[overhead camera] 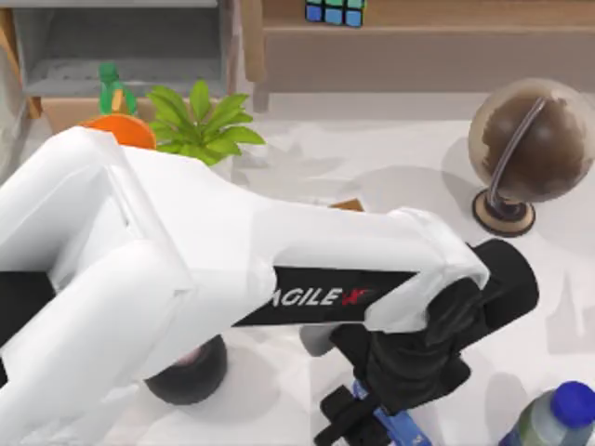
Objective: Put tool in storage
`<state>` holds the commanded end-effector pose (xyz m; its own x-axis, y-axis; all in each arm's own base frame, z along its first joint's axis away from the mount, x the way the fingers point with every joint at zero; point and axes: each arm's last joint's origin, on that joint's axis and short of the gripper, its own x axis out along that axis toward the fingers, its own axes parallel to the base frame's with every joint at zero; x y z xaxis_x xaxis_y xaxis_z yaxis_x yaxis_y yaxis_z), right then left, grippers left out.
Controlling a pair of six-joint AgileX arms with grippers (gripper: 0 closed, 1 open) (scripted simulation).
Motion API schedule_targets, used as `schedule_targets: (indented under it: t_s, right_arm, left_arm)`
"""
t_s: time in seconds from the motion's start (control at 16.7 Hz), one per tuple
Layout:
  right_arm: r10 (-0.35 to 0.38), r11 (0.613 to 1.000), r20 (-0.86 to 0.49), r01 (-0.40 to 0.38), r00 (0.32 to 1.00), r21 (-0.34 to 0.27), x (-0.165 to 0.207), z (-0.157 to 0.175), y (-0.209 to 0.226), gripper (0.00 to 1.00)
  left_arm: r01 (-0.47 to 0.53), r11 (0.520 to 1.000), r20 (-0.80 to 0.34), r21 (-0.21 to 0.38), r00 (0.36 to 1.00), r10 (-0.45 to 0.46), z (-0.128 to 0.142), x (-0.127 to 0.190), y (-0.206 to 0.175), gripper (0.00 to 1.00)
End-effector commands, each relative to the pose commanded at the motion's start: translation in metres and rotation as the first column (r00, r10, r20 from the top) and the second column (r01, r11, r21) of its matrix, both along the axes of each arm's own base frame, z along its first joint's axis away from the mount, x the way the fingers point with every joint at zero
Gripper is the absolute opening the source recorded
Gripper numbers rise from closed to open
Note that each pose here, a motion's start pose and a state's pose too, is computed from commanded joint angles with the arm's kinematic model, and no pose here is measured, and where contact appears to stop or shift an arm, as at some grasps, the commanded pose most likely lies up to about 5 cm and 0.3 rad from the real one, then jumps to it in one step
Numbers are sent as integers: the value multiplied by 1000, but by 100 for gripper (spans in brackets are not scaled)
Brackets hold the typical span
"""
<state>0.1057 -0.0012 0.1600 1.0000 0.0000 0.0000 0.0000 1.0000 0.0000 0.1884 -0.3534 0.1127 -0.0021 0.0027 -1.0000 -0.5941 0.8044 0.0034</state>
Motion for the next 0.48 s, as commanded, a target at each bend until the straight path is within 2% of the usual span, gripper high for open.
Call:
schedule_targets:
  t_s: [0.3,0.48]
  right_arm:
    - [0,1000,0,0,1000,0,0,0,0,100]
    - [0,1000,0,0,1000,0,0,0,0,100]
  left_arm:
    - [0,1000,0,0,1000,0,0,0,0,2]
    - [0,1000,0,0,1000,0,0,0,0,0]
